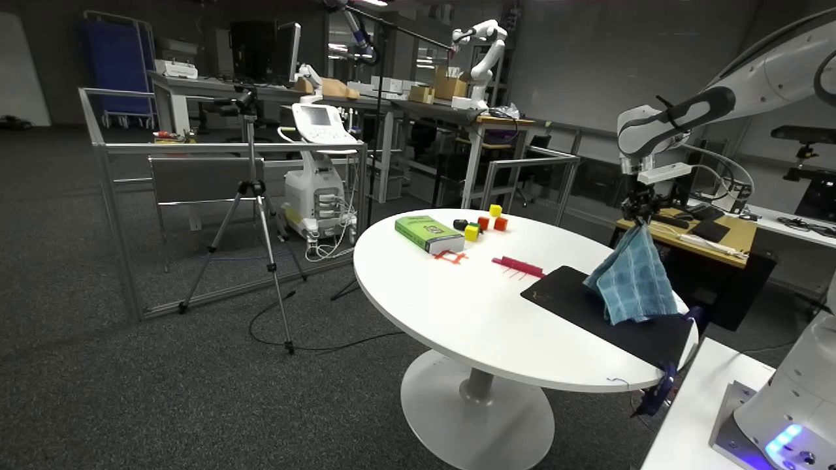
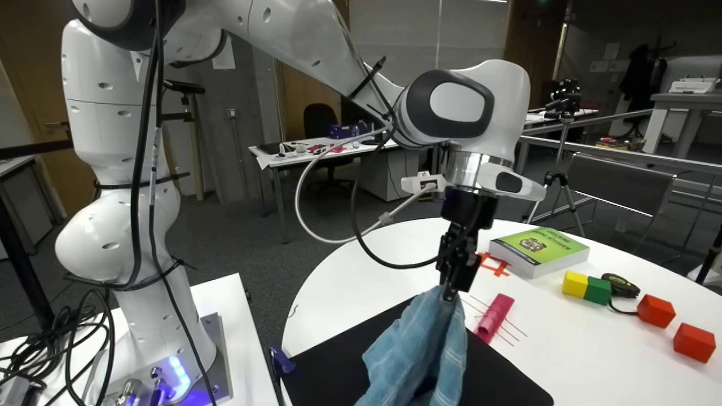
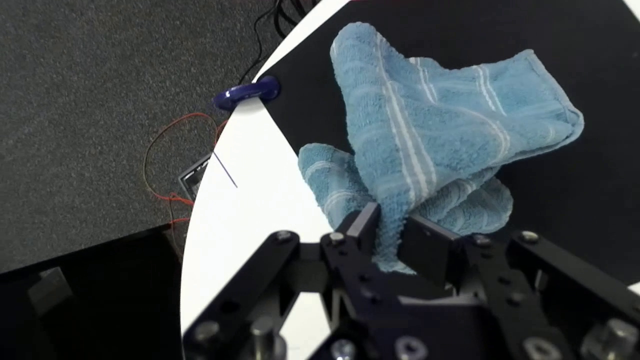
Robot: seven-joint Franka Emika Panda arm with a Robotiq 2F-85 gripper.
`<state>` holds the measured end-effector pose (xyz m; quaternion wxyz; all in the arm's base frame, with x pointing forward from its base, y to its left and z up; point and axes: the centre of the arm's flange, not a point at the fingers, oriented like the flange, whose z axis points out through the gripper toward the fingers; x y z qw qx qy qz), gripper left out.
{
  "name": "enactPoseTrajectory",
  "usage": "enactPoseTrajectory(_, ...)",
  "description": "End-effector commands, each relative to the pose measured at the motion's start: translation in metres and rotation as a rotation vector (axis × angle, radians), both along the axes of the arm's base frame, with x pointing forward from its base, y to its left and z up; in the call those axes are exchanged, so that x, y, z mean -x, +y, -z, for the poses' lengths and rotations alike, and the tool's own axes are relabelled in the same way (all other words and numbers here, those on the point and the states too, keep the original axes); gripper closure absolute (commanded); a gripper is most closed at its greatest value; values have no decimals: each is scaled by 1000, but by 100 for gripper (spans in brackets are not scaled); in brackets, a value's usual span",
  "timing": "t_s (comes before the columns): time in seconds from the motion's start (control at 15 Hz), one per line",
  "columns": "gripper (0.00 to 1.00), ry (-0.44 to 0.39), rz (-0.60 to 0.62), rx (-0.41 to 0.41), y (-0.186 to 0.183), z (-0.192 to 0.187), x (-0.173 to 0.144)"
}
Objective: Fold the towel
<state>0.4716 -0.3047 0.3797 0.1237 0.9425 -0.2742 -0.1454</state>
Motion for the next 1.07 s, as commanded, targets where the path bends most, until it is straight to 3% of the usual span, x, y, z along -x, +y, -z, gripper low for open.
enactPoseTrajectory(0.0,97,-59,-10,85,-17,4,-5)
enactPoseTrajectory(0.6,97,-187,0,247,21,76,17)
enactPoseTrajectory(0.8,97,-182,26,248,42,96,35)
enactPoseTrajectory(1.0,97,-128,76,186,67,111,49)
